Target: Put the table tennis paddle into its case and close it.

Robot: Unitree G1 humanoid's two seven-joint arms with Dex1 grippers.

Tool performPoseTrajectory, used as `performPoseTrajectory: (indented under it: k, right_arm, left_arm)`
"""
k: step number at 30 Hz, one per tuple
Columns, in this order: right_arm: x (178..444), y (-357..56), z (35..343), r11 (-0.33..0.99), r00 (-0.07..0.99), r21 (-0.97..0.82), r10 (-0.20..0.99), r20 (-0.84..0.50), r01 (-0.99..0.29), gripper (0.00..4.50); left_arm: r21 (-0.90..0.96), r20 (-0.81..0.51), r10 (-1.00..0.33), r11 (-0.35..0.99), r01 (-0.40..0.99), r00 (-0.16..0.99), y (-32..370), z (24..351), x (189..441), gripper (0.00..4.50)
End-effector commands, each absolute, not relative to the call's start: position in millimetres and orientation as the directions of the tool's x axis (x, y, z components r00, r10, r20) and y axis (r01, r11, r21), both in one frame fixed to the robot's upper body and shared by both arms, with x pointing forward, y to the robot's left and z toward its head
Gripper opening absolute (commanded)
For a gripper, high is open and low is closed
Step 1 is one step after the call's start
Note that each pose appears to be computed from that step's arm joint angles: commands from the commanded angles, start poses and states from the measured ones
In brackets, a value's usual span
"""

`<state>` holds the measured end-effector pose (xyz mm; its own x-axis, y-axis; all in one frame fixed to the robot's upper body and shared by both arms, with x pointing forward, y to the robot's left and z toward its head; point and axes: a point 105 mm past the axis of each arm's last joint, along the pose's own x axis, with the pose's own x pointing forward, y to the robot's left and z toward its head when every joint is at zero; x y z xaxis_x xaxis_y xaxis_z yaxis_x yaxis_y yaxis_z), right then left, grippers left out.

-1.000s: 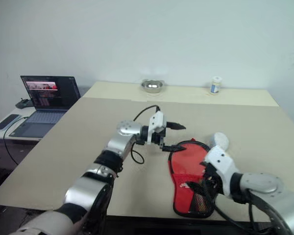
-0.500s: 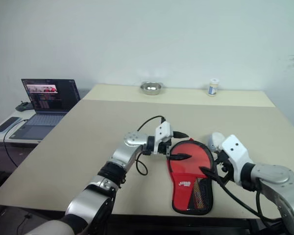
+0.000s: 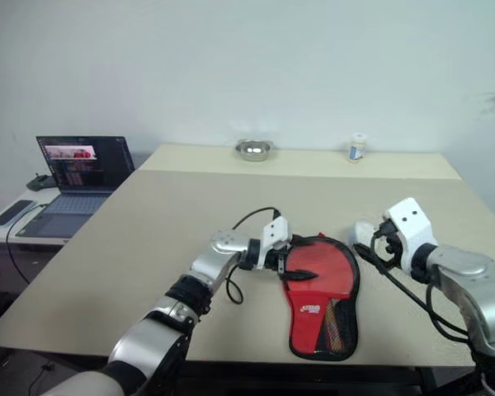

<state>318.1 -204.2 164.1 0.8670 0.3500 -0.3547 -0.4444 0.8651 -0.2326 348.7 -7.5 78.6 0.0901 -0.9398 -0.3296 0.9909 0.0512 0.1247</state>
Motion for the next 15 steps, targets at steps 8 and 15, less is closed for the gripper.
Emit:
performPoseTrajectory:
  k: [8, 15]
  right_arm:
    - [357, -206, 158, 0.913, 0.913, -0.220, 0.270, -0.304, -0.343, 4.50]
    - [383, -210, 132, 0.947, 0.917, -0.152, 0.220, -0.333, -0.282, 4.50]
  left_arm:
    - [0.117, -0.322, -0.944, 0.033, 0.993, 0.069, -29, 76, 348, 4.45]
    - [0.129, -0.338, -0.940, 0.003, 0.992, 0.047, -37, 69, 341, 4.45]
